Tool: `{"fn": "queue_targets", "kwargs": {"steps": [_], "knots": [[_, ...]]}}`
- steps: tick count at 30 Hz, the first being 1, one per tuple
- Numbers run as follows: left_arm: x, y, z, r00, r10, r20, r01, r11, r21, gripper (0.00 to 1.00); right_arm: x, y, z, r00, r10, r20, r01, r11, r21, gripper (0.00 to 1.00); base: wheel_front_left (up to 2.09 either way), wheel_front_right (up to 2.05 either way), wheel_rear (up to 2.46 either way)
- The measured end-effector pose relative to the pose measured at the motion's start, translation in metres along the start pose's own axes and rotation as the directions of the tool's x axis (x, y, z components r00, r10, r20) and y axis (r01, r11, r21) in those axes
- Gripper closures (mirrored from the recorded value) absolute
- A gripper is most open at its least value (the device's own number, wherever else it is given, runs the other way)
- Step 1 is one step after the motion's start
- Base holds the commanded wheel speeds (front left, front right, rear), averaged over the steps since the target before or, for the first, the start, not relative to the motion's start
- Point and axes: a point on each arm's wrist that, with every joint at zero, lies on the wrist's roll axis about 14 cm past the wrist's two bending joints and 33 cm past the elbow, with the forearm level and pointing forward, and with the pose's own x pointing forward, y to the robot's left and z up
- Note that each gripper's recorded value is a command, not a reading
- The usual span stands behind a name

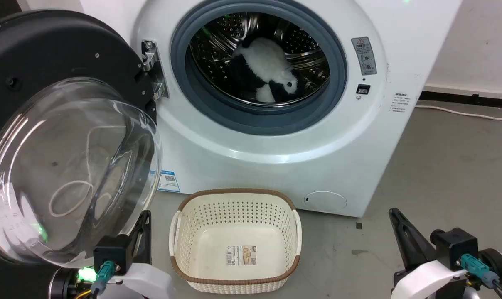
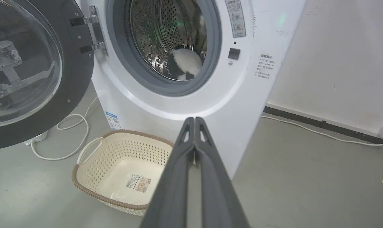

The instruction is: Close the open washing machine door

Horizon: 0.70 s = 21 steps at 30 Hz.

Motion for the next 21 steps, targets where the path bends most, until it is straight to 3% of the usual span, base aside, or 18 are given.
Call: {"fn": "queue_targets", "kwargs": {"steps": [21], "knots": [[0.0000, -0.0001, 0.0000, 1.000, 0.000, 0.000, 0.000, 1.000, 0.000, 1.00, 0.0001, 0.0000, 0.0002, 1.000, 0.000, 0.001, 0.000, 1.000, 0.000, 1.00, 0.00, 0.00, 0.00]]}}
